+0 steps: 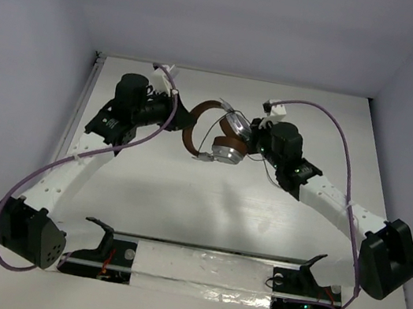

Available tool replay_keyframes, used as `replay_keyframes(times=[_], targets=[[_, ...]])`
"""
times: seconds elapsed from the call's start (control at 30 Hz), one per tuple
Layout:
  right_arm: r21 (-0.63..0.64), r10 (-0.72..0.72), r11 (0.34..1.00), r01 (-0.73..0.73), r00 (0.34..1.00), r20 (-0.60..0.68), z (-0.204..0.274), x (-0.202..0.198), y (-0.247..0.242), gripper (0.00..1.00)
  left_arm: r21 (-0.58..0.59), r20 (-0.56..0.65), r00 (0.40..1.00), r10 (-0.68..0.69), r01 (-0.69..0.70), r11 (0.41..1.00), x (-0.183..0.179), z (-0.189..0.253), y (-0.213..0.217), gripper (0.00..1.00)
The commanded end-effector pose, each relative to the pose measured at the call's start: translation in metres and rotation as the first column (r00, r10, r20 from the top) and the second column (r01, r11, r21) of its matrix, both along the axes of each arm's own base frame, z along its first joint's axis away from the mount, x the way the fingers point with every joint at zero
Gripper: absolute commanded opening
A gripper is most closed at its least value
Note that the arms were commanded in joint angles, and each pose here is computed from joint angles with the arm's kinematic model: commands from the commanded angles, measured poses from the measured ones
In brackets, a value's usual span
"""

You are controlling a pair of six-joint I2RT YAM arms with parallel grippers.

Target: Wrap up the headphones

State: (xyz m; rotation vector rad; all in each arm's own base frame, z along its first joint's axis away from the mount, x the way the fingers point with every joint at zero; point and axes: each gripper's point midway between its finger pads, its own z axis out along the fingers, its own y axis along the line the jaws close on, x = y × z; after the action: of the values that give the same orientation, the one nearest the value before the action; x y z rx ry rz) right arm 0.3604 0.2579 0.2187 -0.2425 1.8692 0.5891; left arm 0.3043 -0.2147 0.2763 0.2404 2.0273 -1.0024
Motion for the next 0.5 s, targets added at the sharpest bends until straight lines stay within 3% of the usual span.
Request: replay_keyframes(times=[0.0, 0.17, 0.3, 0.47], targets=[[0.141, 0.188, 0.969, -0.203, 0.975, 0.118, 0.036, -0.013, 0.031, 0.01, -0.104, 0.173, 0.985, -0.010, 0.028, 0.994, 0.000, 0.080, -0.005, 0.00], [0.218, 0.318, 0.912, -0.347, 0.935, 0.160, 0.028, -0.020, 0.056, 0.04, -0.136, 0.203, 0.979, -0.007, 0.035, 0.990, 0.000, 0.110, -0.007, 0.00], [0.236, 0.420, 0.862, -0.448, 0.893, 0.162, 0.020, -0.026, 0.071, 0.13, -0.161, 0.213, 0.977, 0.008, 0.027, 0.987, 0.000, 0.122, -0.004, 0.00], [0.263, 0.458, 0.833, -0.487, 0.873, 0.166, 0.014, -0.023, 0.083, 0.19, -0.189, 0.220, 0.976, 0.002, 0.040, 0.981, -0.004, 0.135, -0.006, 0.00]])
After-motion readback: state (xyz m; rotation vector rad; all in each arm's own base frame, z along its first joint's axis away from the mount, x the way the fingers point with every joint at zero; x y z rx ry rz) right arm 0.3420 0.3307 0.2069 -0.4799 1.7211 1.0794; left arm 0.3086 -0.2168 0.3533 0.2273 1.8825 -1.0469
